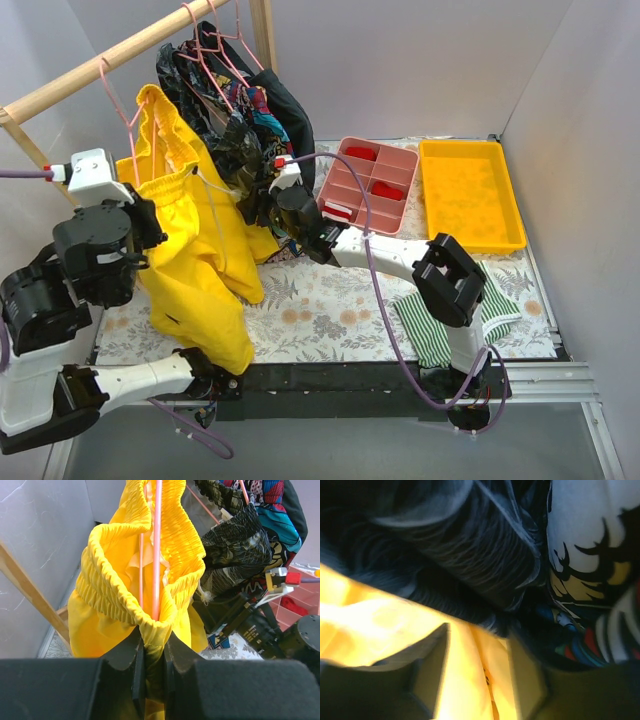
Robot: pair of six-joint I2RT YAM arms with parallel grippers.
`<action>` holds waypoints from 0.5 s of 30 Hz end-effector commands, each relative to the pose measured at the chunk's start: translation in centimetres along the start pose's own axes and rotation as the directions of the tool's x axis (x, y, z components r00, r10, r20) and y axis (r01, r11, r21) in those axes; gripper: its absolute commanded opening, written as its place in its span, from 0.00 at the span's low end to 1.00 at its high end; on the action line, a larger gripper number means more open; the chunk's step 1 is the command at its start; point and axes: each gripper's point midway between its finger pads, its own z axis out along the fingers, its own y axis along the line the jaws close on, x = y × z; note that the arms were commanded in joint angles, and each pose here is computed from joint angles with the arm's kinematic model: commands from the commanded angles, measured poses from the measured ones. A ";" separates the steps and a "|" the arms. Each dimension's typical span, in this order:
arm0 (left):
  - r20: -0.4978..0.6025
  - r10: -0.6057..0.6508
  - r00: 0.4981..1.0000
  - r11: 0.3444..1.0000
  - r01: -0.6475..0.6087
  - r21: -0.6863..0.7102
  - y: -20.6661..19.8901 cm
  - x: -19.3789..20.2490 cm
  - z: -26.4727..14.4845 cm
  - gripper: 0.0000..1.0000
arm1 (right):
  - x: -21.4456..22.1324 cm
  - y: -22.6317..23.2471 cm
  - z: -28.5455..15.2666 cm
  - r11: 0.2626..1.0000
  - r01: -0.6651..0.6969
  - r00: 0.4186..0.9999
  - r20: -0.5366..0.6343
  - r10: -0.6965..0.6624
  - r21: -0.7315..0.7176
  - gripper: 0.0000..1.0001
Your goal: Place the shorts on the hanger
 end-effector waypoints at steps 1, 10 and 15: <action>0.045 -0.054 0.998 0.998 0.054 -0.017 2.0 -1.1 -1.0 0.00 | -2.5 0.9 1.4 0.999 -0.031 0.995 0.096 0.030 0.010 0.50; 0.049 -0.049 0.998 0.998 0.050 -0.025 3.4 -0.4 -1.4 0.00 | -4.9 -4.8 -0.4 0.965 -0.036 0.988 0.155 -0.005 0.259 0.01; 0.042 -0.029 0.999 0.998 0.032 -0.059 3.3 0.1 -0.9 0.00 | -6.3 -6.6 -2.5 0.952 -0.044 0.986 0.164 -0.007 0.304 0.01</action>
